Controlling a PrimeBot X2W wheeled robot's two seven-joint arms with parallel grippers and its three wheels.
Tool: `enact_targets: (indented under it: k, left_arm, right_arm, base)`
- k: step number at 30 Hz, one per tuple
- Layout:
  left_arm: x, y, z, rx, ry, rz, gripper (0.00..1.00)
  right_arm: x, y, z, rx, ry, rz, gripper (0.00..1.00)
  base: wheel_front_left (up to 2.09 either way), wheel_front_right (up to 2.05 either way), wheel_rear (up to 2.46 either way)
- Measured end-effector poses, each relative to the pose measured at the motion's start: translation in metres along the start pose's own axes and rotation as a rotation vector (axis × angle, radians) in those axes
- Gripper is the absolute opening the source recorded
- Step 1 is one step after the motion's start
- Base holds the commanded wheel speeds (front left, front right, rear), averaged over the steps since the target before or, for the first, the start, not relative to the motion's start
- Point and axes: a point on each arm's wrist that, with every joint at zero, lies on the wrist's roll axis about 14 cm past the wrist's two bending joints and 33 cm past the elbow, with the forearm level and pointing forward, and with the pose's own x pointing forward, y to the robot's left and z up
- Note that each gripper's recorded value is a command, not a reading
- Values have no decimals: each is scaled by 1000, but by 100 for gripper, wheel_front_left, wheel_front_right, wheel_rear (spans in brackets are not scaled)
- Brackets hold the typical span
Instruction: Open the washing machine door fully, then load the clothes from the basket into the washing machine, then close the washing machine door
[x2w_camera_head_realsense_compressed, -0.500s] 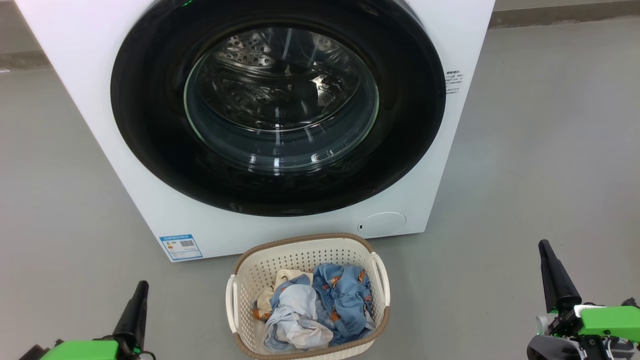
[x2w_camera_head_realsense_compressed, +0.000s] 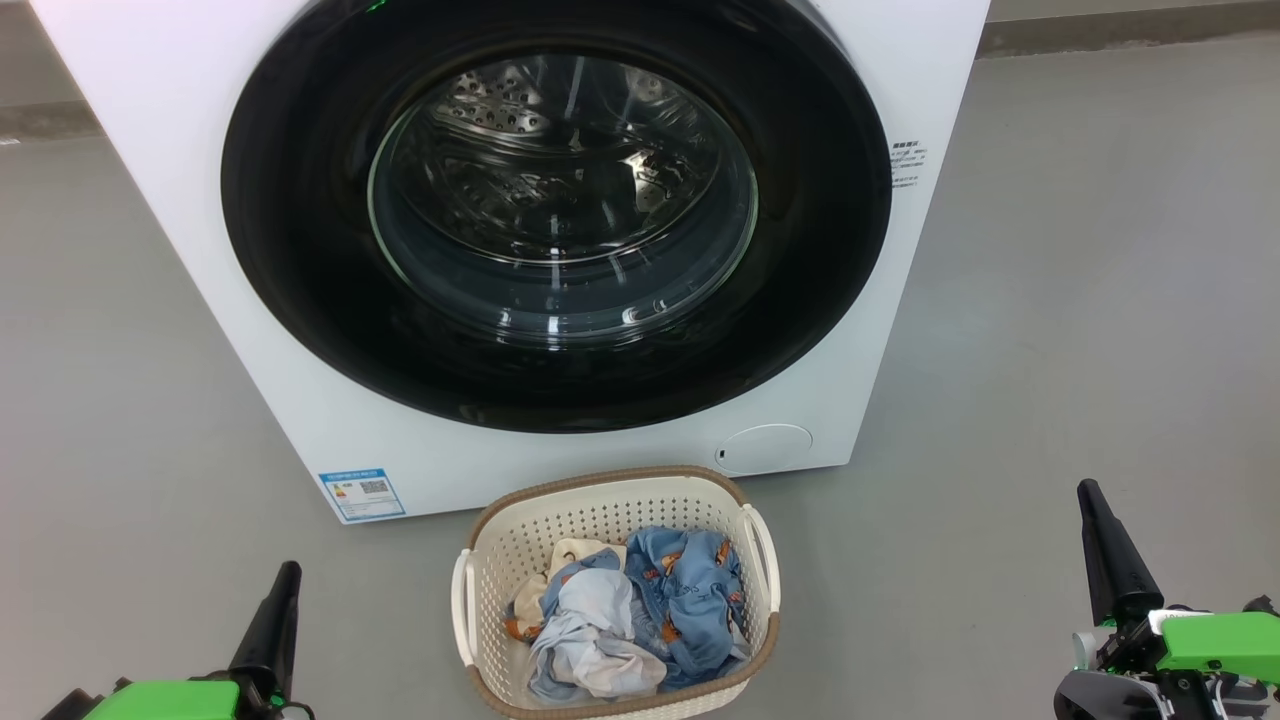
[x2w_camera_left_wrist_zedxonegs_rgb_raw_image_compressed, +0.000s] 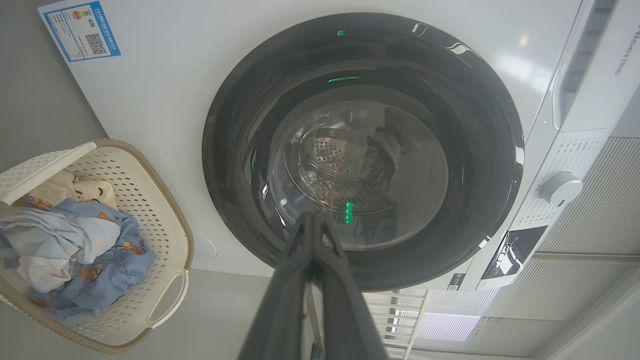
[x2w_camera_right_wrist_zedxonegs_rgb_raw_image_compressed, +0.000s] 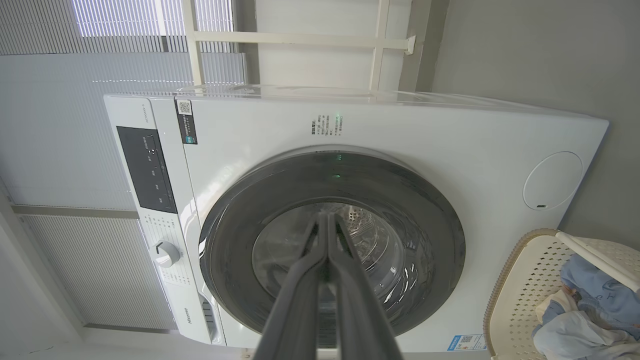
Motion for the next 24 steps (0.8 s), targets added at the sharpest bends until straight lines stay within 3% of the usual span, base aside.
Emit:
enact_targets:
  k: [19, 20, 24]
  left_arm:
    - [0, 0, 1, 1, -2, 0, 0]
    - [-1, 3, 0, -3, -3, 10, 100]
    - [-13, 31, -7, -28, -1, 90, 100]
  right_arm:
    - [0, 0, 0, 1, -1, 0, 0]
    - [-1, -4, 0, 2, -2, -11, 100]
    - [-13, -32, -1, 18, -10, -94, 100]
  base:
    - [0, 0, 0]
    - [0, 0, 0]
    - [0, 0, 0]
